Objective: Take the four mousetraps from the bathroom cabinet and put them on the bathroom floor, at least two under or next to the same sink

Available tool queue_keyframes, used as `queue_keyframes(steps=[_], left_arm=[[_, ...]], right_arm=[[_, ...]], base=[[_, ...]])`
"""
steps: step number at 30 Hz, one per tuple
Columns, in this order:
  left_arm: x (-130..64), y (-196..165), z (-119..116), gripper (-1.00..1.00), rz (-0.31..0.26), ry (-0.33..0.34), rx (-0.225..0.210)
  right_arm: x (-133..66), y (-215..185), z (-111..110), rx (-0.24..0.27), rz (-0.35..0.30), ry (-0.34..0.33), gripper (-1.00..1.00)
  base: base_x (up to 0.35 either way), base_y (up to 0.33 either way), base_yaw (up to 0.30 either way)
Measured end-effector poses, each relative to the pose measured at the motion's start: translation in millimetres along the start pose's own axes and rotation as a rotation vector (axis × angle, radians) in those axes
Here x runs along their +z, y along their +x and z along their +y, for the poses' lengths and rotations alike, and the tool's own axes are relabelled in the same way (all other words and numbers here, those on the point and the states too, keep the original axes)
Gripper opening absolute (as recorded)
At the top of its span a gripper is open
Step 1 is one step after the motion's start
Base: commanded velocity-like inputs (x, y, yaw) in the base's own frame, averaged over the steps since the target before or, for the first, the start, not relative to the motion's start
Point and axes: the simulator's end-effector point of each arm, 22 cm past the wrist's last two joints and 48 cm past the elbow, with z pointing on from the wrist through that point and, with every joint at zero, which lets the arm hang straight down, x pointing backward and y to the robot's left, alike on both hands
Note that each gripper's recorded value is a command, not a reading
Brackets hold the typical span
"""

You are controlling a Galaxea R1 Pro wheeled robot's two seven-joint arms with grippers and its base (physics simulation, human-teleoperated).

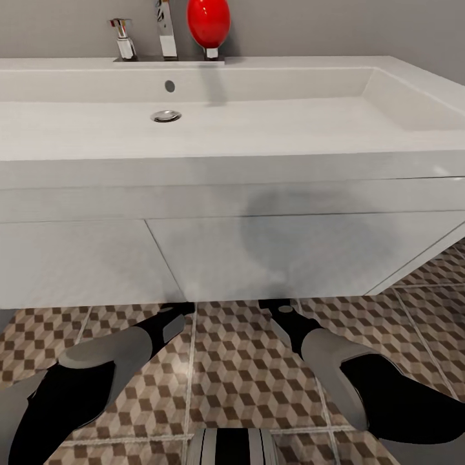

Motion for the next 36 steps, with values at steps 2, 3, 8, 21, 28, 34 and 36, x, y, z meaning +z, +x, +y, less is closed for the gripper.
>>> queue_keyframes(steps=[2, 3, 8, 21, 28, 34, 36], left_arm=[[-0.1, -3, -2, -1.0, -0.014, 0.008, 0.001], [-0.2, -4, -5, -1.0, -0.02, 0.02, -0.001], [-0.2, -8, -9, -1.0, -0.041, 0.046, 0.011], [-3.3, -33, -7, -1.0, -0.17, 0.048, -0.034], [-3.7, -33, -9, -1.0, -0.173, 0.051, -0.033], [-3.7, -33, -9, -1.0, -0.172, 0.05, -0.035], [-3.7, -33, -9, -1.0, -0.172, 0.049, -0.036]], right_arm=[[0.0, 0, 0, 0.0, 0.0, 0.0, -1.0], [0.0, 0, 0, -0.002, 0.0, 0.0, -1.0], [0.1, 0, 0, -0.01, -0.001, -0.001, -1.0], [0.0, 0, -1, 0.01, 0.001, 0.003, -1.0], [0.0, 0, -1, 0.009, 0.001, 0.003, -1.0], [0.3, 7, 0, -0.009, 0.046, 0.0, -1.0], [0.1, 15, -1, -0.016, 0.1, 0.001, -1.0]], base=[[0.0, 0.0, 0.0], [0.0, 0.0, 0.0], [0.0, 0.0, 0.0], [0.0, 0.0, 0.0], [0.0, 0.0, 0.0], [0.0, 0.0, 0.0], [0.0, 0.0, 0.0]])
